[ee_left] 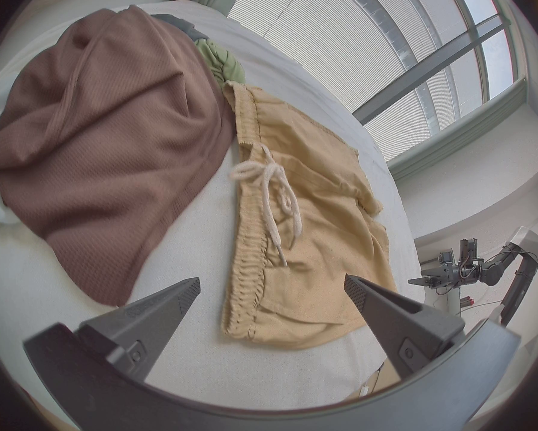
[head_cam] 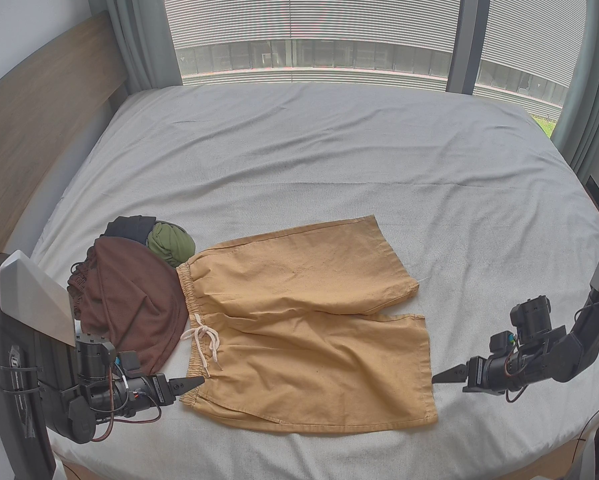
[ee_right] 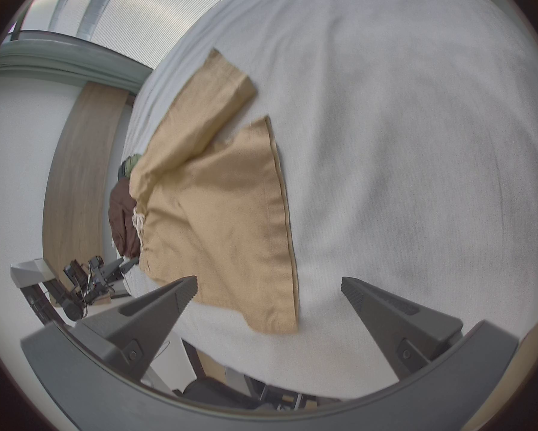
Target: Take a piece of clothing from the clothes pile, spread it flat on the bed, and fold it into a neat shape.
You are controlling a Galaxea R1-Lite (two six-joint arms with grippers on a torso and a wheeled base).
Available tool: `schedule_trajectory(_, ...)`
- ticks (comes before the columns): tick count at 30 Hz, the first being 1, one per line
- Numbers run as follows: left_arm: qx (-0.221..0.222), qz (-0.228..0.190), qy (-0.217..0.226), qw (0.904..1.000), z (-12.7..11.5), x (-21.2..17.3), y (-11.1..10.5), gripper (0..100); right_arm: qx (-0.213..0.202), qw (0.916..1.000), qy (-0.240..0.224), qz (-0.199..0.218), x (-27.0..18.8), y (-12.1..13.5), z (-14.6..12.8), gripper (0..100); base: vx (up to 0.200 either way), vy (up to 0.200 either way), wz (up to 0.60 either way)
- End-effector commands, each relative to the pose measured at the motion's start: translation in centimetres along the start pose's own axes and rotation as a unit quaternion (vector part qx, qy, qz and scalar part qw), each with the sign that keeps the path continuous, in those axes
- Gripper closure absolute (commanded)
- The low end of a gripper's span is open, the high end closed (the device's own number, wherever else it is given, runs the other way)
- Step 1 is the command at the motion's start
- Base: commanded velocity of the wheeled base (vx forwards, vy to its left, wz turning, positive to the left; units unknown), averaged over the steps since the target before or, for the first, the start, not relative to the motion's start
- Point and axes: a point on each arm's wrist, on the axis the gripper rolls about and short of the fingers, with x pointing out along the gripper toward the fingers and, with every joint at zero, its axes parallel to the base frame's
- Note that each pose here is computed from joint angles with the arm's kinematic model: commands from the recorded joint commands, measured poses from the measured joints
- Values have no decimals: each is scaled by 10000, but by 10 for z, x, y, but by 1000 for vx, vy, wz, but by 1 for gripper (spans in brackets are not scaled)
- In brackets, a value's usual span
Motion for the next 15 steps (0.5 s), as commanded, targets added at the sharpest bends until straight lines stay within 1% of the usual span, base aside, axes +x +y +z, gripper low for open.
schedule_trajectory(1,56,39,-360,9993,14,-4,1,0,-55,9984,-549,128,-2,1,28,0,0,0,0)
schedule_trajectory(4,116,-17,-449,9989,18,-6,-3,0,-228,9955,-871,301,-2,5,41,0,0,0,0)
schedule_trajectory(5,125,-27,-440,9989,18,-5,-3,0,-248,9950,-909,317,-2,6,43,0,0,0,0)
schedule_trajectory(6,174,-65,-452,9988,18,-4,-5,0,-354,9924,-1104,411,0,9,52,0,0,0,0)
schedule_trajectory(10,208,-116,-461,9987,20,-1,-7,0,-367,9914,-1174,454,18,7,67,0,0,0,0)
schedule_trajectory(15,207,-120,-423,9988,18,0,-7,0,-347,9924,-1103,417,49,-2,81,0,0,0,0)
